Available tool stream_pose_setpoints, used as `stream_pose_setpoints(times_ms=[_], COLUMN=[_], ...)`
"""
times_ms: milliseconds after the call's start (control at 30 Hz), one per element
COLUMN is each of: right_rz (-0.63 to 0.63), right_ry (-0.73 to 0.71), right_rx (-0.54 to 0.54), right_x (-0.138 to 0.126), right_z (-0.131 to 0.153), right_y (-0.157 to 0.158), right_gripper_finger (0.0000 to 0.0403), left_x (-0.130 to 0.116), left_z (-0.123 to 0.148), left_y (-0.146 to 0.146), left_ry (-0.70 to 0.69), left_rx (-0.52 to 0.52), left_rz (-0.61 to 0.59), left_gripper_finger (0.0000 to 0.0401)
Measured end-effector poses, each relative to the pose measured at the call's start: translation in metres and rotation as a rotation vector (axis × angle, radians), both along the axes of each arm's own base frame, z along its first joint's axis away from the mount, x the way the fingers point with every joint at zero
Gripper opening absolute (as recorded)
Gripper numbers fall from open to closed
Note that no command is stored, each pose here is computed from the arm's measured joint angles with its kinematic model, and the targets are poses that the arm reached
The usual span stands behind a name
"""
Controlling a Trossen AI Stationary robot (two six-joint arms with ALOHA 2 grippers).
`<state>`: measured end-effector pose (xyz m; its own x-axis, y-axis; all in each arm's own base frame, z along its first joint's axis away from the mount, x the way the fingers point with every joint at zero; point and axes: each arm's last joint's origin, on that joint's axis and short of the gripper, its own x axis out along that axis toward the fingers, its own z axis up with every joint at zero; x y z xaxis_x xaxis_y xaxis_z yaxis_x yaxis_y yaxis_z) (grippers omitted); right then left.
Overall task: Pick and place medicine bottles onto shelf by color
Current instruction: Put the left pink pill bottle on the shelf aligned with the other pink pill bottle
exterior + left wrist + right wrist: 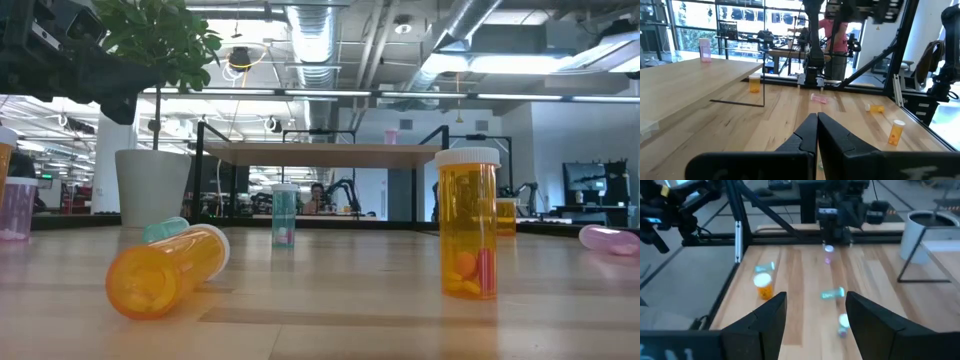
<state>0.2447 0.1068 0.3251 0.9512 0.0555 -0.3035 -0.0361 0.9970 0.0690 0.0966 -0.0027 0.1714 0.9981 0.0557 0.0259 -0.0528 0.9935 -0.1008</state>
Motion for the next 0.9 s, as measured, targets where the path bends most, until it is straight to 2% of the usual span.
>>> stream_pose_setpoints(times_ms=[200, 533, 900], right_rz=[0.049, -0.032, -0.054], right_ry=[-0.088, -0.138, -0.110], right_rx=[-0.001, 0.051, 0.077], right_x=[-0.001, -0.015, -0.014], right_z=[-0.030, -0.076, -0.086], right_y=[0.028, 0.024, 0.021], right_gripper_finger=[0.0228, 0.0228, 0.0228], left_x=[0.000, 0.000, 0.000], left_z=[0.000, 0.000, 0.000], left_y=[0.000, 0.000, 0.000], left_ry=[0.000, 0.000, 0.000], left_rx=[0.000, 0.000, 0.000], left_rz=[0.000, 0.000, 0.000], left_gripper_finger=[0.0000, 0.0000, 0.0000])
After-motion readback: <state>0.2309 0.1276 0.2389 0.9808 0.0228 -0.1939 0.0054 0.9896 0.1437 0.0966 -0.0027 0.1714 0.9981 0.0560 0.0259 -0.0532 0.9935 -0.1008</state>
